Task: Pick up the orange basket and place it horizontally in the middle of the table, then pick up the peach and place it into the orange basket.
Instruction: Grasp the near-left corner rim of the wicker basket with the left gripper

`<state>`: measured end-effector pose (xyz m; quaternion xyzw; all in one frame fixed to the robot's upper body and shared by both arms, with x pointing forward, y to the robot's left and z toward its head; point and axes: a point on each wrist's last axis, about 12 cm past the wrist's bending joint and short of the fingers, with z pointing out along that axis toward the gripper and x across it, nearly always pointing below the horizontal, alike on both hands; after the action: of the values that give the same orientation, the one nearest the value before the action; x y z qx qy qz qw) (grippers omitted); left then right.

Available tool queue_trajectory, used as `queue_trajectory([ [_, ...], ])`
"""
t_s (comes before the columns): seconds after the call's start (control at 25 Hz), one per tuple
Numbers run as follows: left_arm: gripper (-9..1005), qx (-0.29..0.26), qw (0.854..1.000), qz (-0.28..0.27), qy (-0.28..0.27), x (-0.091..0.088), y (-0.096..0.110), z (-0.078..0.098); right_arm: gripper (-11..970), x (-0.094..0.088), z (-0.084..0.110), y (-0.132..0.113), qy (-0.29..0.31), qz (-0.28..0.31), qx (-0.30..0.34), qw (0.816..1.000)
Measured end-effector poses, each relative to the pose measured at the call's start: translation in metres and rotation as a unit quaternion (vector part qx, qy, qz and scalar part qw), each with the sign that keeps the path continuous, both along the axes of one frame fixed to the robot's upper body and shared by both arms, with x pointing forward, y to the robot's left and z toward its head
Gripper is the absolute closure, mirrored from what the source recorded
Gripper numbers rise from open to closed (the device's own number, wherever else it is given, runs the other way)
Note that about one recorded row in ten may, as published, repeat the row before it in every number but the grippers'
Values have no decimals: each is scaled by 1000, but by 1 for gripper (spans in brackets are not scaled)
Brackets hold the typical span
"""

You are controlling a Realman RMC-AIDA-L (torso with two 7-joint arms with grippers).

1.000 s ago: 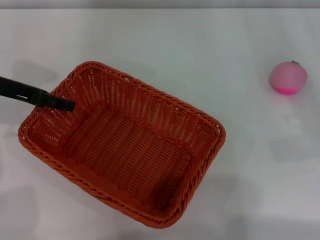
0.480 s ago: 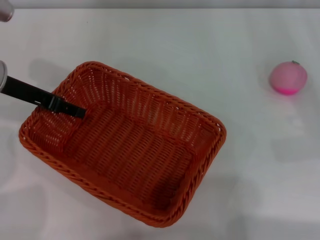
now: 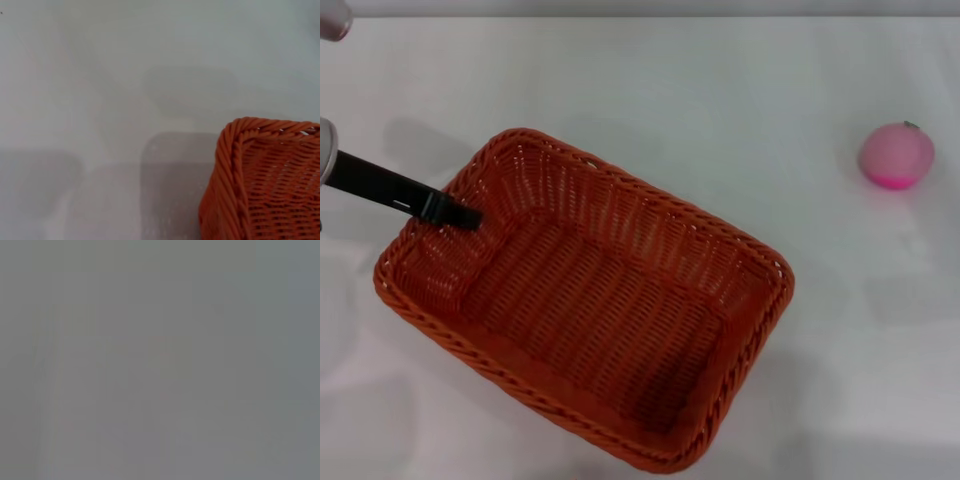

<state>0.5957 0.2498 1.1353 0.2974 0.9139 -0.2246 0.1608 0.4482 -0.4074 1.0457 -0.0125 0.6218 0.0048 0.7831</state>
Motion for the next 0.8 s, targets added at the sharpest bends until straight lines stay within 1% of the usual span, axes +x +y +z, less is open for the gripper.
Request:
queue_trajectory([
  [0.2,712,-2,1000,4,3,-1,-1,-1,235,0,0,0,0,0,0,1000],
  [0.28,872,-2,1000,5,5,-1,-1,-1,235,0,0,0,0,0,0,1000],
  [0.4,872,-7,1000,13,9,-1,-1,-1,235,0,0,0,0,0,0,1000],
  [0.52,871,-22,999,27,13,0,-2,3,235,0,0,0,-1,0,-1,1000],
  [0.8,872,-66,995,60,34,2,-4,22,234,2,1,0,-2,2,-2,1000],
])
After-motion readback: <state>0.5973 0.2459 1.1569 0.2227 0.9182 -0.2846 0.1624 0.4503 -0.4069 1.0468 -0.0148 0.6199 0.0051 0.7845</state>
